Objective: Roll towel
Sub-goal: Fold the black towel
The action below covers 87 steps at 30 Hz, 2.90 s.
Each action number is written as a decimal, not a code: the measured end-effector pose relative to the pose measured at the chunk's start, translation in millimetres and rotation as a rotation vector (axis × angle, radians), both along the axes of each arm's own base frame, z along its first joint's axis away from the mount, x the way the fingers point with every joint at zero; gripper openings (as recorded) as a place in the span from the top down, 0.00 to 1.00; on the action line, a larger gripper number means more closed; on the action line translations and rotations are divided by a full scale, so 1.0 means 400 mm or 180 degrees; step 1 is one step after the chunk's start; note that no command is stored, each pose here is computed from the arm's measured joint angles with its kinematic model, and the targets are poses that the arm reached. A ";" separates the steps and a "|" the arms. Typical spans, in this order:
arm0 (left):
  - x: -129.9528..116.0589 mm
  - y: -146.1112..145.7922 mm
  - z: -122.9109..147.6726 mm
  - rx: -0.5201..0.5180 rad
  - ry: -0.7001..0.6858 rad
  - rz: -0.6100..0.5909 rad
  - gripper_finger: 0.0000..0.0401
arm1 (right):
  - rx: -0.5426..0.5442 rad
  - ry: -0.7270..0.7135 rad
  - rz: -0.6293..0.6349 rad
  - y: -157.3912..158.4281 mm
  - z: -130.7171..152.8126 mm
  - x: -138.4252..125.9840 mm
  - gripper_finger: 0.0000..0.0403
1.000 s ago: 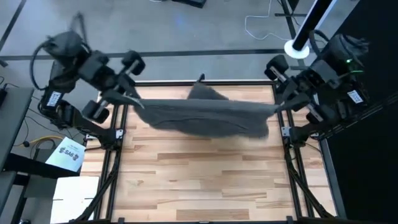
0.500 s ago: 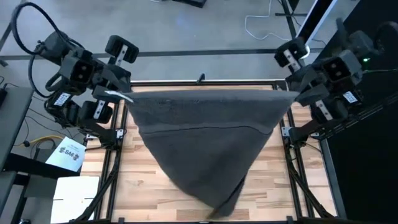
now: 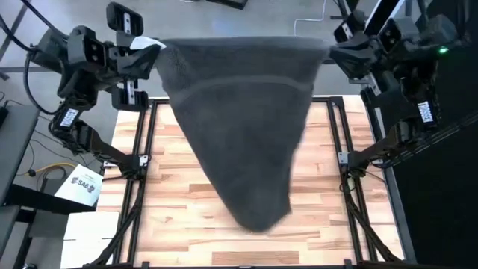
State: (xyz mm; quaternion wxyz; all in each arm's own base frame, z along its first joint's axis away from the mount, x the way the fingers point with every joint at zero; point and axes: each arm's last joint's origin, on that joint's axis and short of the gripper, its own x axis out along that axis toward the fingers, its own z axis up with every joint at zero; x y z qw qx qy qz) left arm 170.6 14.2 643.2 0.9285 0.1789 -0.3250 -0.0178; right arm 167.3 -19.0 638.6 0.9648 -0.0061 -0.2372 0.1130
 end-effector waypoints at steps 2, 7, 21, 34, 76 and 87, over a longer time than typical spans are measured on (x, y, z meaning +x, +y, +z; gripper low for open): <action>-0.005 -0.008 0.006 -0.0023 -0.0027 -0.0253 0.96 | -0.0096 -0.0148 0.0201 0.016 0.011 -0.008 1.00; -0.003 -0.028 0.026 -0.0071 -0.0097 -0.0653 0.96 | -0.0239 -0.0317 0.0485 0.052 0.026 -0.022 1.00; 0.013 -0.060 0.049 -0.0209 -0.0397 -0.1090 0.96 | -0.0213 -0.0603 0.0673 0.076 0.044 -0.013 1.00; -0.035 -0.081 0.073 -0.0108 -0.0810 -0.1129 0.96 | -0.0312 -0.1203 0.0823 0.093 0.079 -0.070 1.00; 0.406 0.011 -0.917 -0.0948 0.7142 0.0476 0.96 | 0.0313 0.3824 -0.0577 -0.200 -0.432 0.232 1.00; 0.327 0.281 -0.801 -0.1944 0.4828 0.3708 0.96 | 0.0667 0.3718 -0.1153 -0.255 -0.491 0.183 1.00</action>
